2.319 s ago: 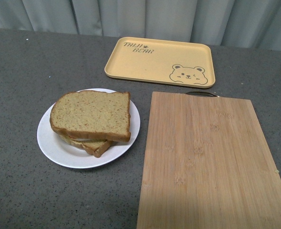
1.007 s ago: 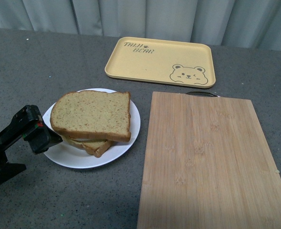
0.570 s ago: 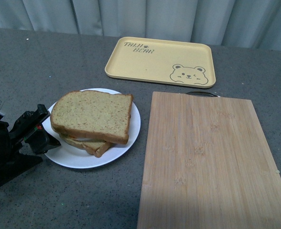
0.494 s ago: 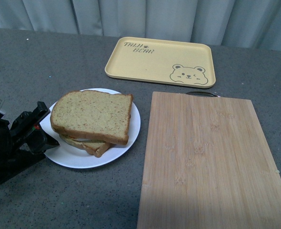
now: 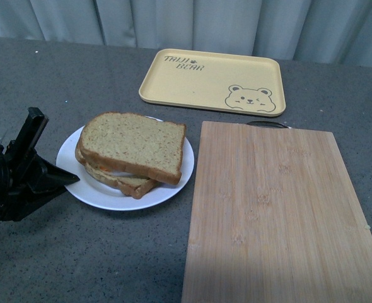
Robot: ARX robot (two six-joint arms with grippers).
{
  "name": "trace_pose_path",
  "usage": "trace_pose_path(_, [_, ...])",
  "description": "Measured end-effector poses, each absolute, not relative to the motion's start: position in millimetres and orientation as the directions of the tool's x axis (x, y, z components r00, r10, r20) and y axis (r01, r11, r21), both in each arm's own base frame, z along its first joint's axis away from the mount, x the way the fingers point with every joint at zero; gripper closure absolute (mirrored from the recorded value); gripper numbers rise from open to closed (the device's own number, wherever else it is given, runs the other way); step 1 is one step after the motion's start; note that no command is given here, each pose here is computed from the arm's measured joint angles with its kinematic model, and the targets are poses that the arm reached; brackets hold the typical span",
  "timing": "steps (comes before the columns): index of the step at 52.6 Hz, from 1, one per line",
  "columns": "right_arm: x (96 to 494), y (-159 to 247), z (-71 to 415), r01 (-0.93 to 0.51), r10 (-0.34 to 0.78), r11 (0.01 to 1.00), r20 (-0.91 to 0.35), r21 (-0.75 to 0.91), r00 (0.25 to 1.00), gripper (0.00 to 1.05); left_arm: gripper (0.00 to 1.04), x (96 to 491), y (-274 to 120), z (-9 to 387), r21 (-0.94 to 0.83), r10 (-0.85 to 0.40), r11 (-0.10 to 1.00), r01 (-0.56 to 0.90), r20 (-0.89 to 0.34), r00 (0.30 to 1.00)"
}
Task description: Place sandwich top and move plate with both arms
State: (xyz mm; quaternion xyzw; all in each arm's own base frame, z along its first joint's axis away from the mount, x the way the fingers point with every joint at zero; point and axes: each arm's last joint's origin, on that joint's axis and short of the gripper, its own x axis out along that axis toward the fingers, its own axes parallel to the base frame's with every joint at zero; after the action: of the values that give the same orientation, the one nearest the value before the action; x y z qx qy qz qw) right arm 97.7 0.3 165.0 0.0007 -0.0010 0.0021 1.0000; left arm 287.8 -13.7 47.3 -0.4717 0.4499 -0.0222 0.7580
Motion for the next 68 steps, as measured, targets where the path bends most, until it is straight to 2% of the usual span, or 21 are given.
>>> trace_pose_path(9, [98,0,165,-0.005,0.005,1.0,0.002,0.001,1.0,0.09,1.01,281,-15,64,-0.815,-0.48,0.454,-0.36,-0.564,0.672])
trace_pose_path(21, [98,0,165,-0.004,0.004,1.0,0.002,0.001,1.0,0.09,1.01,288,-32,82,-0.867,-0.524,0.37,-0.335,-0.492,0.695])
trace_pose_path(45, [98,0,165,-0.004,0.004,1.0,0.002,0.001,1.0,0.09,1.01,391,-118,97,-0.928,-0.618,0.292,-0.231,-0.367,0.695])
trace_pose_path(53, [98,0,165,-0.005,0.005,1.0,0.002,0.001,1.0,0.09,1.01,420,-136,90,-0.935,-0.635,0.272,-0.226,-0.351,0.688])
trace_pose_path(68, [98,0,165,-0.004,0.004,1.0,0.002,0.001,1.0,0.09,1.01,449,-149,66,-0.949,-0.69,0.242,-0.201,-0.313,0.653])
